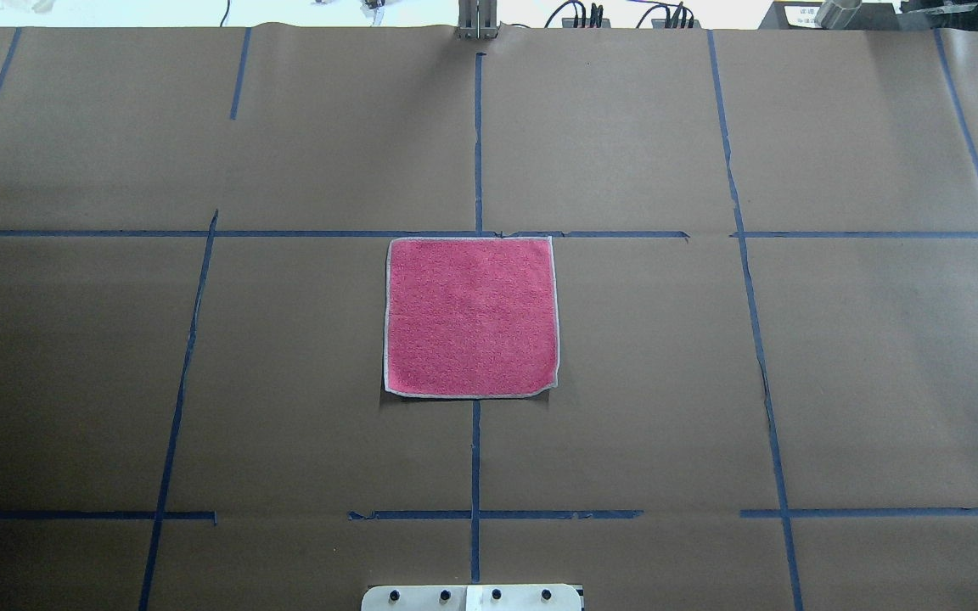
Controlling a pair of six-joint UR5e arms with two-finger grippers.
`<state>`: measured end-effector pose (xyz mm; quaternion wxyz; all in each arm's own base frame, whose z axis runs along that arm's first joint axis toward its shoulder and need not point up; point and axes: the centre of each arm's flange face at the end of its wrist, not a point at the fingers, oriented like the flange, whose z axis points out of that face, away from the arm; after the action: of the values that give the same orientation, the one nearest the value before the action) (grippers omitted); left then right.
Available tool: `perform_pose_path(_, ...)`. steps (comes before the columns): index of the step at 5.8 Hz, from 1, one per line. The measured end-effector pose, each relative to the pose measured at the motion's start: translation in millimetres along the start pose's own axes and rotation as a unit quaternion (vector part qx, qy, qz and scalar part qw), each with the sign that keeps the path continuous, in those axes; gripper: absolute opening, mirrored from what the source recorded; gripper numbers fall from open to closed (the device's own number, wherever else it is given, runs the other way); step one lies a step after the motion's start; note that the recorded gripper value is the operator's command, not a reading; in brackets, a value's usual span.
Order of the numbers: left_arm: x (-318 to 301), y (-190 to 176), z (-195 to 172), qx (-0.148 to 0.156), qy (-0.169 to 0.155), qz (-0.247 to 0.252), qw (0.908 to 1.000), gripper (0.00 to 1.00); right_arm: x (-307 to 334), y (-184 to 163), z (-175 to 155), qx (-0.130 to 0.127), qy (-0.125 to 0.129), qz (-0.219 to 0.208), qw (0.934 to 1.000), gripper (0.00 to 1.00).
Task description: Fold towel twice with both arms
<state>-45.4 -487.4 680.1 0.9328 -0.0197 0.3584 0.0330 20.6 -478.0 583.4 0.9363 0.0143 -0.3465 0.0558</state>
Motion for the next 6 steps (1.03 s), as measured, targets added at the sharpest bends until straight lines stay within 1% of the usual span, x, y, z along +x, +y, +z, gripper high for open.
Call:
perform_pose_path(4, 2, -3, -2, 0.002, 0.0, 0.001, 1.0, 1.0, 1, 2, 1, -0.001, -0.001, 0.001, 1.0, 1.0)
perform_pose_path(6, 9, -14, -11, 0.009, 0.001, 0.005, 0.9999, 1.0, -3, 1, 0, 0.0, 0.0, -0.003, 1.0, 1.0)
